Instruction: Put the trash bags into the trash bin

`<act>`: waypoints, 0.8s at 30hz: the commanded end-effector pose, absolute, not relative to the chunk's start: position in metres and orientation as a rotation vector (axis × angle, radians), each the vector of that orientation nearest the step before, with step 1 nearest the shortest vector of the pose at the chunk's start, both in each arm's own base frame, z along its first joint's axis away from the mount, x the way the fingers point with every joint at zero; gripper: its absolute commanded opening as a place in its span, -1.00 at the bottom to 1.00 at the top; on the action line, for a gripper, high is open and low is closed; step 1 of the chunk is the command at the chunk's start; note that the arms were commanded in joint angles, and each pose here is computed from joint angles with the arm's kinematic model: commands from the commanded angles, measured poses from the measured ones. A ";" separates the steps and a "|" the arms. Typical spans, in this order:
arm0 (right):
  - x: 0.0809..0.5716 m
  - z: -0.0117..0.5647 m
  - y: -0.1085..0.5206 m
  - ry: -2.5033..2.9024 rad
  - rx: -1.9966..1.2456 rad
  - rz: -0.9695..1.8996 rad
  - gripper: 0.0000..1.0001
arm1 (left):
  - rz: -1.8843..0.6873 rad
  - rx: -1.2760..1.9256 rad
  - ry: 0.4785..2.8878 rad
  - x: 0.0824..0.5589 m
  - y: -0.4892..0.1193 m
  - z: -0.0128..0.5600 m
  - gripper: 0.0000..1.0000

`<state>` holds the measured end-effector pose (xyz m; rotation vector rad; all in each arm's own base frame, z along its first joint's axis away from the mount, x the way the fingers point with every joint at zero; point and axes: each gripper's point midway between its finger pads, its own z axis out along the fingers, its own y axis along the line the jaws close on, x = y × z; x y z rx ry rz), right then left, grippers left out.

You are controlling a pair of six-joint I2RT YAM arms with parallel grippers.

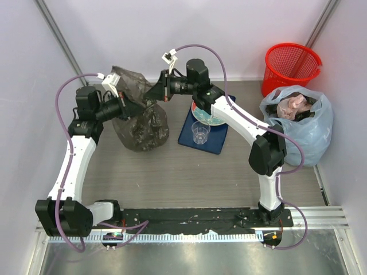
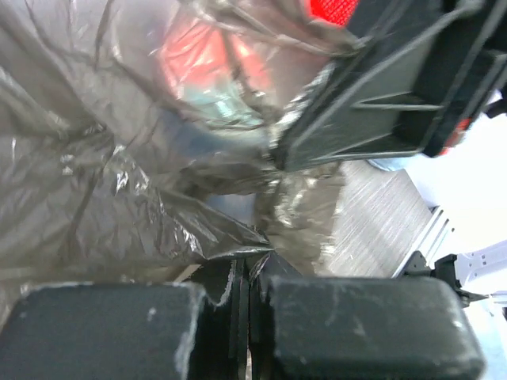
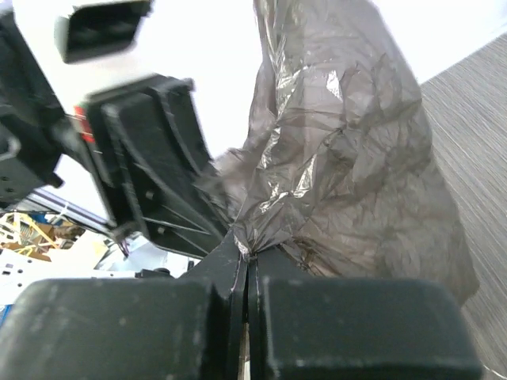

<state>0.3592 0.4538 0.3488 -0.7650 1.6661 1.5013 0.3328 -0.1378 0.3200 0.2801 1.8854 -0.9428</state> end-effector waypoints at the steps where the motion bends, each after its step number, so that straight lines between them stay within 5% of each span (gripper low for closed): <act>1: 0.350 0.382 0.459 1.547 -0.765 1.574 -0.99 | -0.996 0.289 1.775 0.338 -0.141 0.338 -0.95; 18: 0.341 0.360 0.463 1.589 -0.790 1.576 -0.98 | -1.154 0.299 1.690 0.317 -0.144 0.345 -0.82; 20: 0.338 0.359 0.466 1.590 -0.796 1.580 -0.99 | -1.160 0.288 1.701 0.320 -0.144 0.340 -0.72; 24: 0.338 0.356 0.470 1.590 -0.791 1.588 -0.98 | -1.166 0.275 1.716 0.323 -0.144 0.334 -0.20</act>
